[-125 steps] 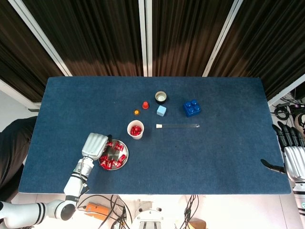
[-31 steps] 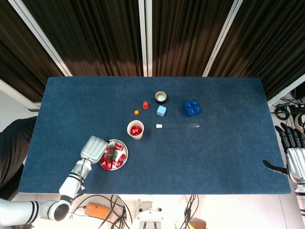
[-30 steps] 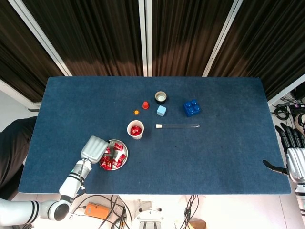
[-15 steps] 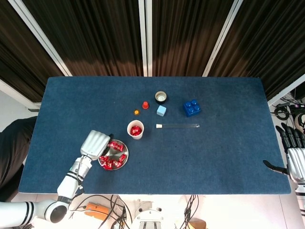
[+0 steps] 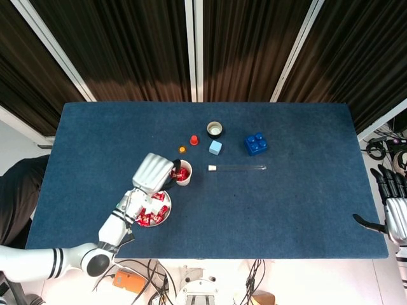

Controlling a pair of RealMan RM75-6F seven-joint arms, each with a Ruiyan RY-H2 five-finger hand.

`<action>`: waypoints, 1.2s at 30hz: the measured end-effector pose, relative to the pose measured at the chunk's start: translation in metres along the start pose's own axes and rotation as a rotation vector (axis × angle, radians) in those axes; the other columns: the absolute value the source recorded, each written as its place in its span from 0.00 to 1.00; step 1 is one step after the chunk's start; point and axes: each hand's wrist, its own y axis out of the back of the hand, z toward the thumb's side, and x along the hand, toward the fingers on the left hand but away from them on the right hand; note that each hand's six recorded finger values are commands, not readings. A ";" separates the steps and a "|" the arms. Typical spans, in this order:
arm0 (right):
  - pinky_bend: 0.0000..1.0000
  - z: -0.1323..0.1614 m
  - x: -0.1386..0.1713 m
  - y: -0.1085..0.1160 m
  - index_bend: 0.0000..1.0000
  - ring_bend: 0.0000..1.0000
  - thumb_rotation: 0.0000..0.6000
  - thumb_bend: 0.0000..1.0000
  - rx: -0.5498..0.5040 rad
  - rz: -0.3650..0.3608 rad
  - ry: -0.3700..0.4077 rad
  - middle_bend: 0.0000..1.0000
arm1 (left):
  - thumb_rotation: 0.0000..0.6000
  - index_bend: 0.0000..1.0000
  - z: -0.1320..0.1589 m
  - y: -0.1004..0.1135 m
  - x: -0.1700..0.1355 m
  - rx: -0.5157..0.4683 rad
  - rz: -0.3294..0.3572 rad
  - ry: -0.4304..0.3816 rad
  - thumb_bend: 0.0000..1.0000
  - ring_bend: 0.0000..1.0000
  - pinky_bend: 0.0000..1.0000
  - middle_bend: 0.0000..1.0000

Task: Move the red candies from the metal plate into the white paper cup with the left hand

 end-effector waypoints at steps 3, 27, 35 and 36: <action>0.09 -0.002 0.000 0.000 0.00 0.00 1.00 0.19 0.000 0.001 -0.006 0.03 | 1.00 0.59 0.008 -0.006 0.016 -0.010 -0.024 0.001 0.34 0.85 0.79 0.90; 0.09 0.000 -0.005 -0.002 0.00 0.00 1.00 0.19 -0.005 0.006 0.010 0.03 | 1.00 0.43 -0.021 -0.011 -0.015 0.019 0.038 0.123 0.17 0.85 0.79 0.90; 0.09 0.003 -0.006 -0.003 0.00 0.00 1.00 0.18 -0.004 0.009 0.020 0.03 | 1.00 0.44 -0.034 -0.043 -0.057 0.023 -0.025 0.123 0.19 0.85 0.79 0.90; 0.09 0.003 -0.006 -0.003 0.00 0.00 1.00 0.18 -0.005 0.009 0.021 0.03 | 1.00 0.44 -0.034 -0.046 -0.058 0.027 -0.034 0.121 0.20 0.85 0.79 0.90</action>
